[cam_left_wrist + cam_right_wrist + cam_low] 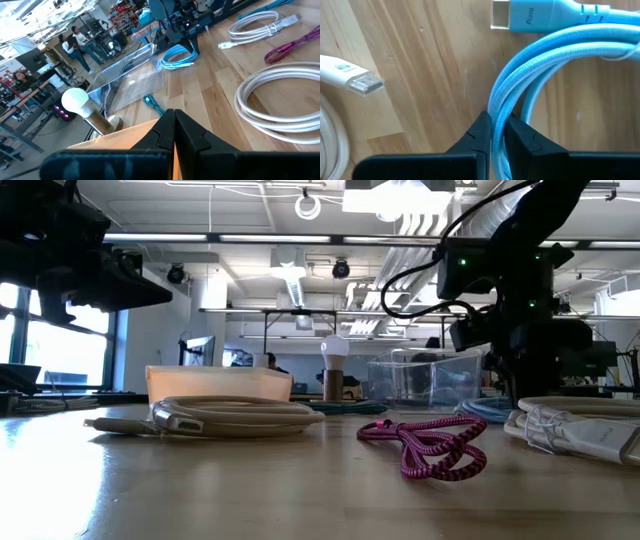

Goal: Pick & Place USB Port
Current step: Put the blue HDMI cable into the orange bin

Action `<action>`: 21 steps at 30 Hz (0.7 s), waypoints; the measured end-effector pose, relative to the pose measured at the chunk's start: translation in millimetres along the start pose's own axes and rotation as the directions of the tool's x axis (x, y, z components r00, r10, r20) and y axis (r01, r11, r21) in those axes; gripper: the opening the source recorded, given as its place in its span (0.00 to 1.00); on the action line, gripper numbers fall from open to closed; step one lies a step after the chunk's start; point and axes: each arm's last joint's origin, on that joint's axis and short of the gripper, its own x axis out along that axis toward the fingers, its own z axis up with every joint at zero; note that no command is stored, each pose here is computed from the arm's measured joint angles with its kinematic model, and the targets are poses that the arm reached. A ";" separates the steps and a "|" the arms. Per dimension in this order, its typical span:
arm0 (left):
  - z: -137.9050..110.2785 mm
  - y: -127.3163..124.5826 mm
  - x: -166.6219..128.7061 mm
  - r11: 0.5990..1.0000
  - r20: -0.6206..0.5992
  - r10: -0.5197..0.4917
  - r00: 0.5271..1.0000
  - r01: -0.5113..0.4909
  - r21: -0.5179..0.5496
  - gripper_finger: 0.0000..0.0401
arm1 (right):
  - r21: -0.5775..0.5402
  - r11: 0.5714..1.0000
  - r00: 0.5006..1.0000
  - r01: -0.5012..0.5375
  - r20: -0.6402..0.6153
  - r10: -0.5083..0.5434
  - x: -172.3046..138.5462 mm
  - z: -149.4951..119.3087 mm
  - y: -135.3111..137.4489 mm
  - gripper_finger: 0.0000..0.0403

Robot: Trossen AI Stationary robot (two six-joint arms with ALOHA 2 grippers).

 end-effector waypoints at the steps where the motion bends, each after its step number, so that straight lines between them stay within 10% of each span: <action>1: 0.0 0.0 0.0 1.000 0.000 0.000 1.000 0.000 0.000 0.00 | -0.003 1.000 1.000 -0.004 0.000 0.004 0.1 -0.1 0.7 0.06; 12: 0.0 -0.1 0.0 1.000 0.001 -0.002 1.000 0.002 0.000 0.00 | 0.003 0.992 0.991 -0.124 -0.054 0.124 -12.5 -13.0 25.5 0.06; 21: 1.2 3.7 0.1 0.995 -0.010 0.095 0.995 -0.095 0.024 0.00 | -0.035 0.999 0.999 -0.020 0.037 0.021 -58.9 -15.9 55.4 0.07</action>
